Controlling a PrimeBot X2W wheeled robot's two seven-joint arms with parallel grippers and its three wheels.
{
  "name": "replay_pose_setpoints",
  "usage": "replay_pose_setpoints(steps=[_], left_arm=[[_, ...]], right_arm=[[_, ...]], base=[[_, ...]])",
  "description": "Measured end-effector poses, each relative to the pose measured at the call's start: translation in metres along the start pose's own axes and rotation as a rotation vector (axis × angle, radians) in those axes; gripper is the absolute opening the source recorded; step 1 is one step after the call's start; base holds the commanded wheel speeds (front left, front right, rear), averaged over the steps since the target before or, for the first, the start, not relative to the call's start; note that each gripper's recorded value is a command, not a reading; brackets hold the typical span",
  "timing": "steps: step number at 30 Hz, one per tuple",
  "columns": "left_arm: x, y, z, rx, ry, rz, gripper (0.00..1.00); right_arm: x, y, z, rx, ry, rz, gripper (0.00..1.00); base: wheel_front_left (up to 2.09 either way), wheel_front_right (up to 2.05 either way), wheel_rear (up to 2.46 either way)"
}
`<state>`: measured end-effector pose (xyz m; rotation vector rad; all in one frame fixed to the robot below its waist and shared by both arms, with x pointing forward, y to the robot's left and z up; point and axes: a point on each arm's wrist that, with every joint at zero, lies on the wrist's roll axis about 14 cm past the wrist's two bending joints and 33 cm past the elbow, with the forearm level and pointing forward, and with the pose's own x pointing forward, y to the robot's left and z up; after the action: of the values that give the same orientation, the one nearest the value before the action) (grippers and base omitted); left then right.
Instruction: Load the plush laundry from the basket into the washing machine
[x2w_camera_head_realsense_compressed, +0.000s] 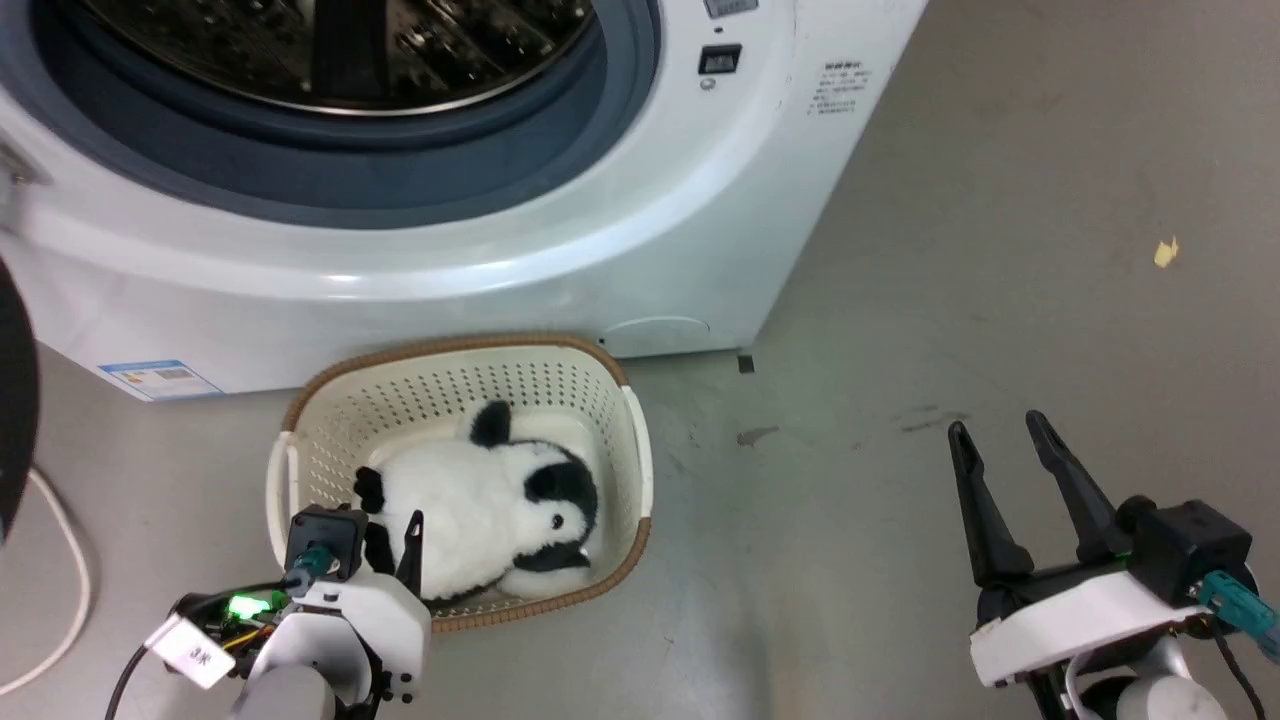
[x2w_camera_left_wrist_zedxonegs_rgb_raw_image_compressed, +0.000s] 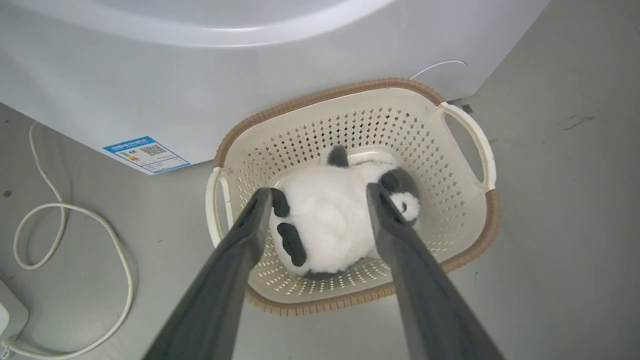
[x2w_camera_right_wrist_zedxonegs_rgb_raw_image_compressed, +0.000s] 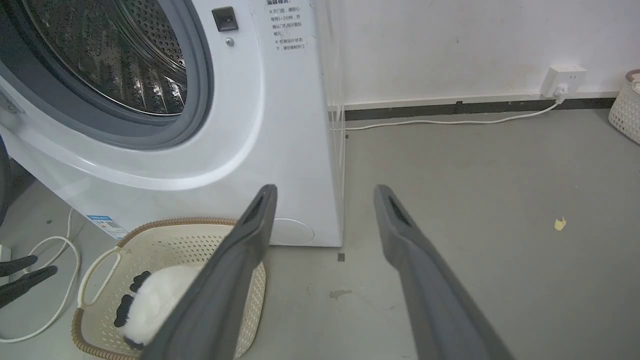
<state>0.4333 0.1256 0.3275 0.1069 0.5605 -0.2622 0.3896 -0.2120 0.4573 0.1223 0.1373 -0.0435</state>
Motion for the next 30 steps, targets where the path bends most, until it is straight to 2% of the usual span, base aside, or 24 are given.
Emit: replay_pose_setpoints(steps=[9,30], left_arm=[[0.030,-0.011,-0.039,0.027,0.179,-0.074,1.00],[0.101,-0.014,-0.088,0.117,0.419,-0.158,1.00]], right_arm=[[0.008,-0.010,-0.009,0.024,0.011,-0.031,1.00],[0.010,-0.033,-0.042,0.080,0.084,-0.118,1.00]], base=[[0.00,0.00,0.00],[0.00,0.00,0.00]])
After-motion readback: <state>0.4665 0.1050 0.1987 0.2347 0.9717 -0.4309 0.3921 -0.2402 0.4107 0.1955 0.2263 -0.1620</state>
